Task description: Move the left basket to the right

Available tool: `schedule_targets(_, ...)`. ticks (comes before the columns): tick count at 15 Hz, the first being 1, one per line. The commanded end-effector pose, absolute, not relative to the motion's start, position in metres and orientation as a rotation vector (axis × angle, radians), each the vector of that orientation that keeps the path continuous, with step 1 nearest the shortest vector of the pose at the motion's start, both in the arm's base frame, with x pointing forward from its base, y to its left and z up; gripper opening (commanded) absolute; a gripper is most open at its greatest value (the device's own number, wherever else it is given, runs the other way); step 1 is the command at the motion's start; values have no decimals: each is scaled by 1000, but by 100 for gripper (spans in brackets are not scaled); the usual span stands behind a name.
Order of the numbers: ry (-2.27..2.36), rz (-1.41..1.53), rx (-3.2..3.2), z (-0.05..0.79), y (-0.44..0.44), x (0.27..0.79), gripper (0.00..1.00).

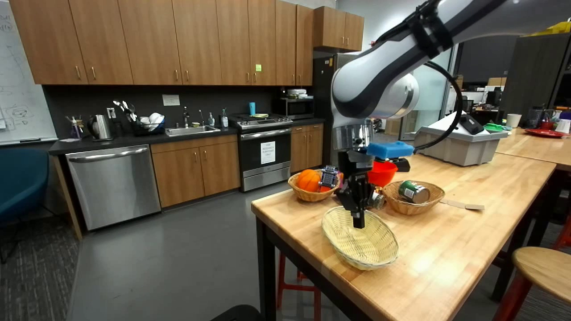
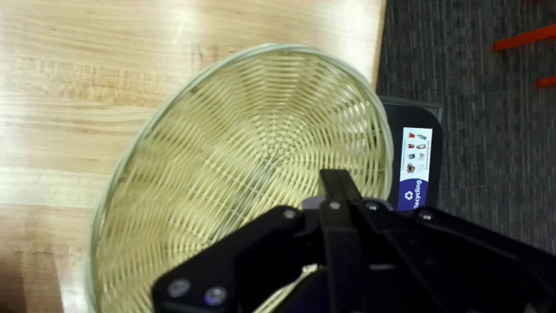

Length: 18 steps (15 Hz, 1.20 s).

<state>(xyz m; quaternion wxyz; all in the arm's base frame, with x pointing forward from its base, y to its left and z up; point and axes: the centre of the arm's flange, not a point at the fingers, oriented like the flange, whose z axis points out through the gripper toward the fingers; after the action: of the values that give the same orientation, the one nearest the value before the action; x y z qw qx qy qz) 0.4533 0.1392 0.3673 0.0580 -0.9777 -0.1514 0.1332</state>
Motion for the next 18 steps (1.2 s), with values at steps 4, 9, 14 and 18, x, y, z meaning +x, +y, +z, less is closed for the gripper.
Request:
schedule_targets(4, -519, 323, -3006, 337, 88, 492, 0)
schedule_targets(9, -469, 305, -3010, 318, 43, 504, 0)
schedule_targets(14, -372, 289, -3001, 304, 6, 499, 0)
schedule_targets(18, -231, 258, -2990, 300, -27, 480, 0)
